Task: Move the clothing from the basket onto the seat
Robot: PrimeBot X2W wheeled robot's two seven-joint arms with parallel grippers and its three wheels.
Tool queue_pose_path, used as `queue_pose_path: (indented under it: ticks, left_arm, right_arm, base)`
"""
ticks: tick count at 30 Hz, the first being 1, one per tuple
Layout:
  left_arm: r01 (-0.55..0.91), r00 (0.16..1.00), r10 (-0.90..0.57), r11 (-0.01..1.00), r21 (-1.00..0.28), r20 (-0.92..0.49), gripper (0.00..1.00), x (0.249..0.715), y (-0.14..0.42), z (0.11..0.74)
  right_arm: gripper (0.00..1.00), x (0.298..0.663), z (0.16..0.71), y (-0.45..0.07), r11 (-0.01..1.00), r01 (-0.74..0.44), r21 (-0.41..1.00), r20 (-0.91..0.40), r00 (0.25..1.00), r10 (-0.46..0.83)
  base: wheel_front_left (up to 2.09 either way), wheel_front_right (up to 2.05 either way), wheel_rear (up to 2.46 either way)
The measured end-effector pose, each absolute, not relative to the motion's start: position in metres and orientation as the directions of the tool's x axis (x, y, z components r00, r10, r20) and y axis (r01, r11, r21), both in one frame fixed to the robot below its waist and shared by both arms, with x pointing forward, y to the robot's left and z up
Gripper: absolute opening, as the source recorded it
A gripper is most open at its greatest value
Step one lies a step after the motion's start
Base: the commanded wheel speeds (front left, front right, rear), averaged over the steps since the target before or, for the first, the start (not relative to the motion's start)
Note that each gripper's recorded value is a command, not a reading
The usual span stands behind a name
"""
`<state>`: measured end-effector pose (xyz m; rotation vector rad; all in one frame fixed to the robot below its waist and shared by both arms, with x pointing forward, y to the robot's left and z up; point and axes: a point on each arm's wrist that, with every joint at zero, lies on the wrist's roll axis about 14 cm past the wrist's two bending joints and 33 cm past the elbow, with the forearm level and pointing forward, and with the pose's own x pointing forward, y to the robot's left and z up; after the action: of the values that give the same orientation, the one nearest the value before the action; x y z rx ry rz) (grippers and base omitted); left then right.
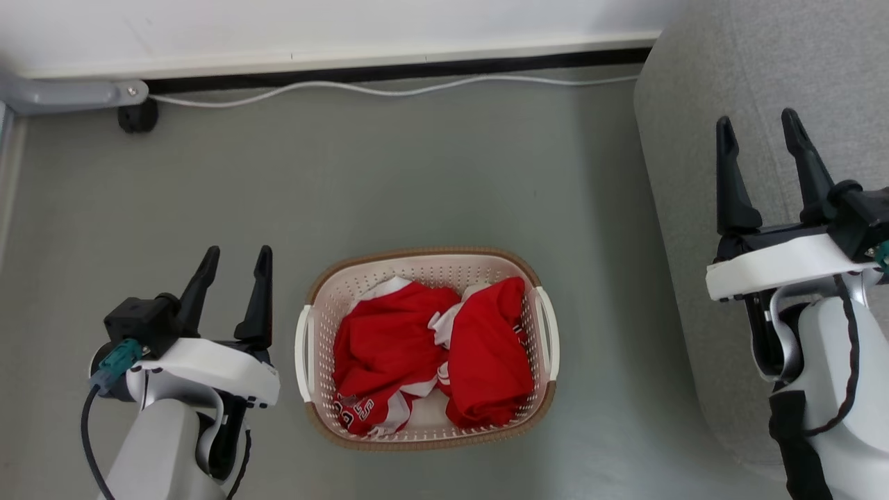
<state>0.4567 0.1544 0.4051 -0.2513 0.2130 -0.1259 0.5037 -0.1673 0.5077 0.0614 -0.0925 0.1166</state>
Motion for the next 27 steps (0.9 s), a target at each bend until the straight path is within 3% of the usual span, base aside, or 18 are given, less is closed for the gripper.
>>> queue_pose_path:
  ticks: [10, 18, 27]
  left_arm:
    - [0.126, 0.911, -0.247, 0.929, -0.347, -0.330, 1.00, 0.466, 0.112, 0.337]
    - [0.200, 0.803, -0.398, 0.882, -0.428, -0.444, 1.00, 0.449, 0.055, 0.278]
    - [0.302, 0.665, -0.576, 0.789, -0.534, -0.475, 1.00, 0.437, -0.010, 0.240]
  right_arm:
    - [1.00, 0.546, 0.481, -0.158, 0.989, -0.142, 0.042, 0.091, 0.986, 0.137]
    - [1.00, 0.568, 0.448, -0.155, 0.987, -0.155, 0.036, 0.058, 0.987, 0.153]
    - [1.00, 0.589, 0.416, -0.147, 0.982, -0.185, 0.033, 0.037, 0.982, 0.184]
  base:
    - [0.00, 0.00, 0.00]
    - [0.00, 0.00, 0.00]
    - [0.00, 0.00, 0.00]
